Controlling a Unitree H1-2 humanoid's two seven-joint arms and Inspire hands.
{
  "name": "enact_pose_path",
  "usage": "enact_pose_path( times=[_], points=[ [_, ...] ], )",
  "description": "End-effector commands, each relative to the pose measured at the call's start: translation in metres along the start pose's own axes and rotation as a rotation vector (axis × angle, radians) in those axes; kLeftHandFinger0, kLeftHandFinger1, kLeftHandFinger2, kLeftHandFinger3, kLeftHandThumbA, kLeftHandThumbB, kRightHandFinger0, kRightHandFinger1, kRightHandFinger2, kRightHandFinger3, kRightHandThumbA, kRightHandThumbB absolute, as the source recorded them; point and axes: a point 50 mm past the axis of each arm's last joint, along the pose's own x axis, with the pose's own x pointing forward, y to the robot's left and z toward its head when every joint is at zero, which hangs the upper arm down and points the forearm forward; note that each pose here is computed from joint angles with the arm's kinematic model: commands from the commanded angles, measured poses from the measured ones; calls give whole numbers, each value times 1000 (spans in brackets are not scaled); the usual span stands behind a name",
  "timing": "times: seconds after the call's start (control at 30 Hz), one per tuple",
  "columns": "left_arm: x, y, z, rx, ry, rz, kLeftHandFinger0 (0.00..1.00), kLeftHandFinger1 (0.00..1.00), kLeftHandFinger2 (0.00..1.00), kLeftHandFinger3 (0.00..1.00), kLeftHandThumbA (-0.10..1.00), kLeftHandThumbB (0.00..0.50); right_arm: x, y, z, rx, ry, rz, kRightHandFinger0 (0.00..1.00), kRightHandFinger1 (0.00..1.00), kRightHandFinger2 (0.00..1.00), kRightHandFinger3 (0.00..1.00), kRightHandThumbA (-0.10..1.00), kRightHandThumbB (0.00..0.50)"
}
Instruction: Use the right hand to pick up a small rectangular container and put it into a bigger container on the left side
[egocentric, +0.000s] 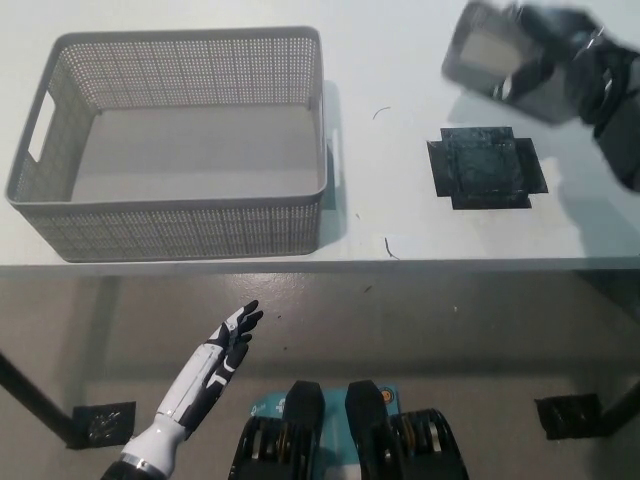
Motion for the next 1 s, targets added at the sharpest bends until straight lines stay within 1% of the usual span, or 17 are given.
enact_pose_path(
  times=[0.0,0.03,0.1,0.3,0.4,0.47,0.5,0.6,0.67,0.7,0.77,0.8,0.83,0.87,0.9,0.93,0.97],
  points=[
    [10,10,14,43,-77,-15,1000,1000,1000,1000,1000,271,-22,-185,45,59,-231,-466,68,471,791,935,-100,142],
    [10,10,14,43,-74,-16,1000,1000,1000,1000,1000,272,-26,-195,49,60,-249,-481,71,469,790,923,-100,139],
    [11,11,14,46,-75,-18,1000,1000,1000,1000,1000,268,-31,-208,60,38,-286,-511,25,412,758,921,-100,148],
    [10,9,13,38,-74,-19,1000,1000,1000,1000,1000,266,-35,-218,107,27,-386,-519,0,389,754,903,-100,198],
    [8,7,13,43,-74,-25,1000,1000,1000,1000,1000,259,-33,-210,142,0,-414,-485,0,410,797,946,-100,188],
    [8,7,14,46,-75,-27,1000,1000,1000,1000,1000,257,-32,-202,162,-27,-441,-476,0,396,796,946,-100,179],
    [8,7,13,44,-71,-28,1000,1000,1000,1000,1000,259,-31,-195,180,-21,-486,-460,0,389,782,930,-100,189],
    [9,7,14,44,-65,-31,1000,1000,1000,1000,1000,277,-30,-180,216,-26,-525,-433,25,422,811,941,-100,223],
    [9,8,14,43,-60,-29,1000,1000,1000,1000,1000,281,-31,-169,240,-17,-559,-417,4,426,817,940,-100,222],
    [9,8,14,39,-58,-31,1000,1000,1000,1000,1000,281,-32,-166,247,-27,-568,-415,13,434,812,925,-100,220],
    [9,8,15,32,-65,-39,1000,1000,1000,1000,1000,268,-36,-150,281,-25,-600,-404,0,383,759,830,-100,218],
    [9,8,15,33,-68,-41,1000,1000,1000,1000,1000,267,-37,-147,286,-13,-612,-401,0,364,741,807,-100,224],
    [9,8,14,39,-68,-42,1000,1000,1000,1000,1000,266,-40,-136,304,-13,-643,-379,0,368,731,775,-100,213],
    [9,8,14,37,-71,-44,1000,1000,1000,1000,1000,265,-41,-132,309,0,-652,-371,0,370,733,778,-100,217],
    [10,8,14,36,-76,-43,1000,1000,1000,1000,1000,256,-43,-126,318,23,-663,-350,0,380,756,823,-100,200],
    [9,8,15,35,-74,-43,1000,1000,1000,1000,1000,258,-45,-119,327,21,-675,-350,0,372,749,810,-100,206],
    [9,8,15,36,-74,-46,1000,1000,1000,1000,1000,258,-46,-110,334,13,-678,-349,0,373,744,760,-100,221]
  ],
)
